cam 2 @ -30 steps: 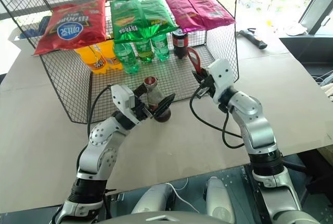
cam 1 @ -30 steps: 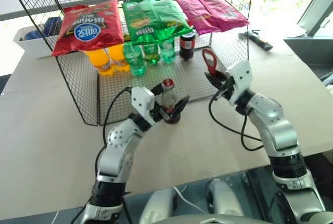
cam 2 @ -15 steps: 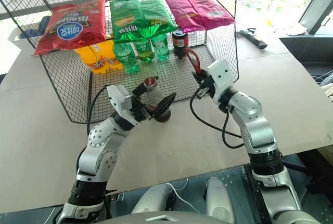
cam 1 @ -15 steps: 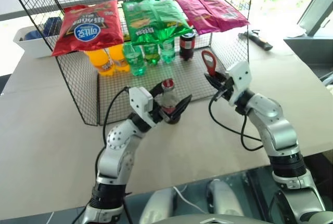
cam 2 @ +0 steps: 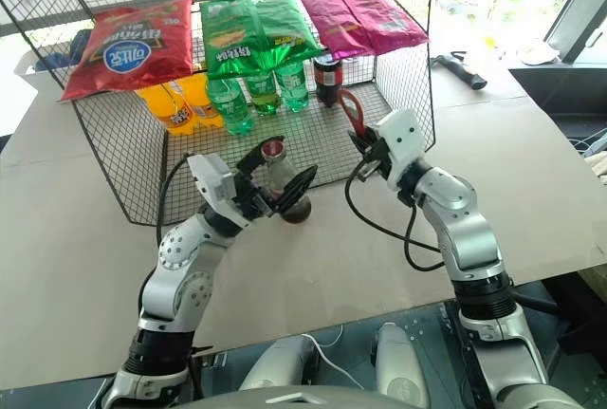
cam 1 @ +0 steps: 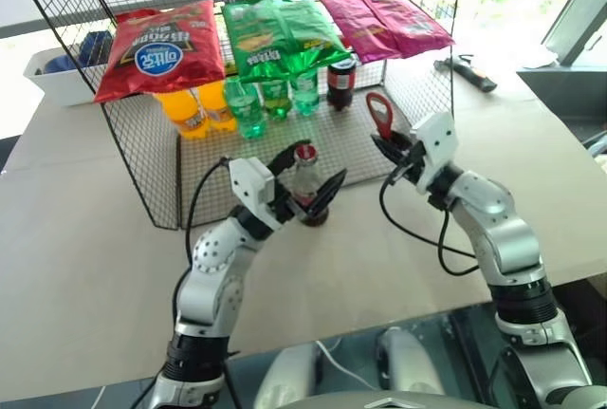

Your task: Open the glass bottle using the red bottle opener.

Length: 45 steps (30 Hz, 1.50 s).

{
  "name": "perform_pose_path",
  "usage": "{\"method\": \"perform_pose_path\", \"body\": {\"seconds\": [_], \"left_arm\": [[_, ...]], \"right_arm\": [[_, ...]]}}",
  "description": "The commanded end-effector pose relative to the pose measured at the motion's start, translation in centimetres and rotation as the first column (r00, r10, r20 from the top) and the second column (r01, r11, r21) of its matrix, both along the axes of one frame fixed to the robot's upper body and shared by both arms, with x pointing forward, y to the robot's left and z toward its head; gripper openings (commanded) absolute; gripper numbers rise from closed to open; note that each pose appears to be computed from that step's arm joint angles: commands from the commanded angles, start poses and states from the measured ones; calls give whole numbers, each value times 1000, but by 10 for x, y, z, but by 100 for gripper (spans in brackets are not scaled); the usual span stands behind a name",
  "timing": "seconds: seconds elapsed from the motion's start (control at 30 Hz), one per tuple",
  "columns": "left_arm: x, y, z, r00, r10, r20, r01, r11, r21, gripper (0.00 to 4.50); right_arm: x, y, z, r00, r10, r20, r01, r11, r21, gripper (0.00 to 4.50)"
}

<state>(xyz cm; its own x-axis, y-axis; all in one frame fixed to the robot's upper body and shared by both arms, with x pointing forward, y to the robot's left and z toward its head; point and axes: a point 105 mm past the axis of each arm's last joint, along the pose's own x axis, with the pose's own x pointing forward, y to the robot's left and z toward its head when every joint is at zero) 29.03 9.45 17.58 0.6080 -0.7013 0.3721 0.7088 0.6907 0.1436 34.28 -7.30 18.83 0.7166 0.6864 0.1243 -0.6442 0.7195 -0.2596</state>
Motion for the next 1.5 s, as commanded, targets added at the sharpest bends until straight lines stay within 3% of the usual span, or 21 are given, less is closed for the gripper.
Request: {"method": "perform_pose_path", "body": {"seconds": [0.03, 0.17, 0.4, 0.57, 0.8, 1.13, 1.37, 1.5], "left_arm": [[-3, 2, 7, 999, 7, 51, -7, 1000, 3, 361], [-3, 1, 3, 999, 14, 51, -16, 999, 43, 203], [-2, 2, -7, 999, 26, 42, -30, 993, 114, 203], [1, 5, -9, 998, 44, 45, -50, 989, 139, 203], [4, 7, -10, 998, 54, 43, -59, 988, 141, 203], [6, 8, -9, 997, 63, 42, -68, 988, 139, 203], [6, 11, -9, 996, 77, 35, -81, 988, 131, 203], [7, 11, -9, 996, 80, 30, -84, 988, 128, 203]], "right_arm": [[-6, 8, 15, 997, 37, 74, -37, 999, -6, 0], [-12, 15, 15, 993, 68, 94, -65, 997, -33, 0], [-23, 31, 24, 968, 112, 225, -88, 989, -116, 0], [-36, 51, 23, 889, 186, 419, -70, 958, -278, 0], [-49, 72, 9, 768, 301, 565, -48, 907, -418, 0], [-22, 80, -23, 753, 294, 589, 46, 869, -493, 0], [-24, 79, -45, 729, 337, 596, 54, 839, -542, 0], [-28, 82, -40, 637, 405, 656, 75, 814, -576, 0]]}}
